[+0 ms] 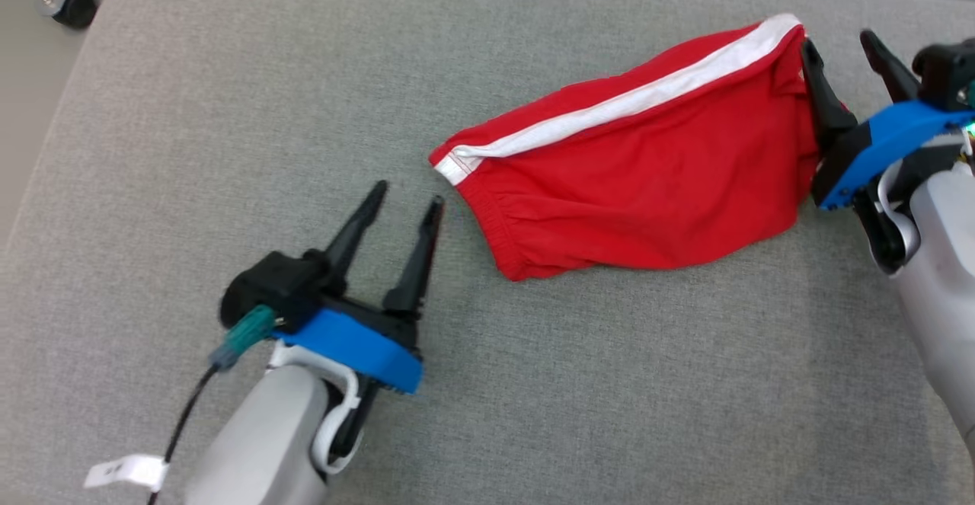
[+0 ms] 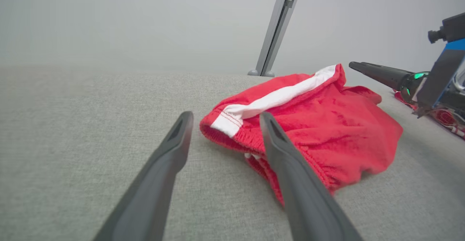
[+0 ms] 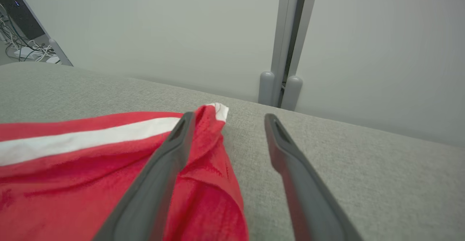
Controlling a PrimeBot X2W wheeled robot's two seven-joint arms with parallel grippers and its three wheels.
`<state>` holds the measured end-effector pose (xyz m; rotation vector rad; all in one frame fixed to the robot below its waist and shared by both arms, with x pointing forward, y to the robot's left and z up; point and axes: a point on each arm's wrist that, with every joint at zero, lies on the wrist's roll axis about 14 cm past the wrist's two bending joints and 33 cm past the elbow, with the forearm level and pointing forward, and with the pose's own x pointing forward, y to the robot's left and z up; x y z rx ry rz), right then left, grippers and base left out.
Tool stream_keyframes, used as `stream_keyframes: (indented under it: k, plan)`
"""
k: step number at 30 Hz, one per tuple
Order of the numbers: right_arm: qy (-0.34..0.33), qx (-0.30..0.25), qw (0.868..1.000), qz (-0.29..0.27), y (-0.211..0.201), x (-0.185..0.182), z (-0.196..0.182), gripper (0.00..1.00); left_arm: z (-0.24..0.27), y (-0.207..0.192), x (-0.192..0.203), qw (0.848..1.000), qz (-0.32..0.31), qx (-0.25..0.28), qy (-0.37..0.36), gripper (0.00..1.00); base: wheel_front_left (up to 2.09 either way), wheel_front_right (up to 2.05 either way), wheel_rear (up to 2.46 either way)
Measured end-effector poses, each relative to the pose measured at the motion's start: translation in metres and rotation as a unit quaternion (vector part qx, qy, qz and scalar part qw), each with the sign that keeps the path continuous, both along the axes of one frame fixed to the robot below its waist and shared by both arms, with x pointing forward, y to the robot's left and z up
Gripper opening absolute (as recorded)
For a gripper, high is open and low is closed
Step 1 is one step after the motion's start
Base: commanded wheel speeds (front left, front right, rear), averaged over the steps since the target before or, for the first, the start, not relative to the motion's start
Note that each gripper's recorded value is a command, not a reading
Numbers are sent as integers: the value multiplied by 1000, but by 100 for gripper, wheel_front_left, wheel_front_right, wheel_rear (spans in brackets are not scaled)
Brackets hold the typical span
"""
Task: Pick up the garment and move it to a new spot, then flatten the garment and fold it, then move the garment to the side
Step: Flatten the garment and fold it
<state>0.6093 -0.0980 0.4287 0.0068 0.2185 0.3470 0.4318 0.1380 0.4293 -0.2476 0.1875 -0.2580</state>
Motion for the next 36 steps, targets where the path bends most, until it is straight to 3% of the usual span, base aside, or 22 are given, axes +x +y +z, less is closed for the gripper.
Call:
stream_keyframes:
  k: [11, 18, 19, 20, 21, 29, 36]
  plan:
    - [81, -25, 996, 8, 0, -16, -39, 100, 43, 87, -7, 985, 152, 48, -71, 100, 0, 0, 0]
    - [130, -40, 991, 18, 7, -24, -61, 100, 51, 108, -15, 976, 193, 62, -84, 100, 0, 0, 0]
    - [134, -39, 990, 19, 8, -25, -62, 81, 51, 109, -15, 975, 194, 63, -84, 100, 0, 0, 0]
    - [136, -34, 990, 19, 10, -25, -62, 31, 50, 110, -16, 975, 195, 64, -84, 100, 0, 0, 0]
    - [136, -29, 990, 19, 12, -26, -61, 0, 49, 111, -18, 975, 198, 64, -82, 100, 0, 0, 0]
    - [123, 28, 992, -3, 10, -35, -45, 0, 49, 100, -18, 977, 187, 60, -83, 100, 0, 0, 0]
    - [102, 97, 989, -47, -14, -71, -32, 0, 51, 90, -23, 979, 177, 53, -86, 100, 0, 0, 0]
